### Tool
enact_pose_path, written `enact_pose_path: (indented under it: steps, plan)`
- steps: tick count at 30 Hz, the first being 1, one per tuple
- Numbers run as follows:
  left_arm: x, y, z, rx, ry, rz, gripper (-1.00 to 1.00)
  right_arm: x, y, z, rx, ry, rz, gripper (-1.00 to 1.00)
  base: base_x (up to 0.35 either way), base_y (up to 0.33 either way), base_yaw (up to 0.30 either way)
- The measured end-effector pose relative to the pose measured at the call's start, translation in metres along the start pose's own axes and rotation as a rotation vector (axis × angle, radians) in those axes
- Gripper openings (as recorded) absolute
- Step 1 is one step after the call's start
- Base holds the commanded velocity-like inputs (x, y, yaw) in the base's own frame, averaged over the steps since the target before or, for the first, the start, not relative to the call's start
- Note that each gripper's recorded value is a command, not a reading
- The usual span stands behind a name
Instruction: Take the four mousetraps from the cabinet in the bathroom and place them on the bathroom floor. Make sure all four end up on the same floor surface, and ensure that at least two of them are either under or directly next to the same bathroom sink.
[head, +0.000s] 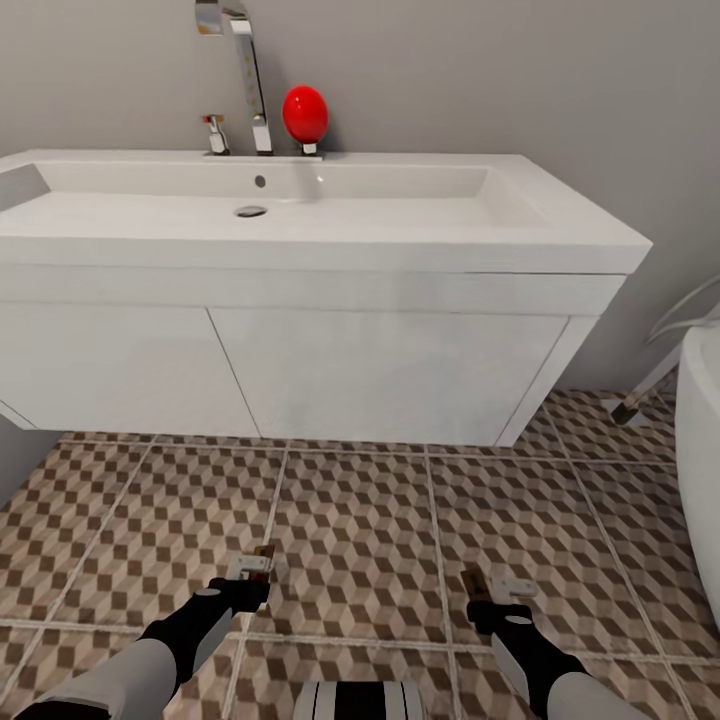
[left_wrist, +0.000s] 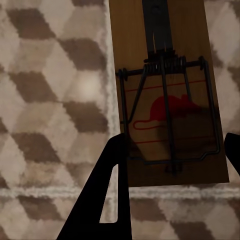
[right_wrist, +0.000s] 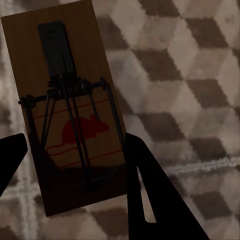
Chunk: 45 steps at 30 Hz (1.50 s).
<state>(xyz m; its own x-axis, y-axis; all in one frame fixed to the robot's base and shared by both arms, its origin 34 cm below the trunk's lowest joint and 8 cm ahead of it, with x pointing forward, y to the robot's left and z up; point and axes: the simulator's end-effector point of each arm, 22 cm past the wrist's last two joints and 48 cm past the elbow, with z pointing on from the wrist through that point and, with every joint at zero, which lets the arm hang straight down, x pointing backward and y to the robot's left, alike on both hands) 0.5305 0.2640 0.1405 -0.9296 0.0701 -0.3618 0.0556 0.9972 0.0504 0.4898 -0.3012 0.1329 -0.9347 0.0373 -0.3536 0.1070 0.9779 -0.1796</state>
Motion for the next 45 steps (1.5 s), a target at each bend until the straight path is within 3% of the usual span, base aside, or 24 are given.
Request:
enact_pose_path:
  steps: [45]
  plan:
    - [0.023,-0.001,0.011,-0.002,0.052,0.001,-1.00,0.020,0.001,0.010,0.002,0.040,-0.011,-1.00,0.000,0.000,0.000]
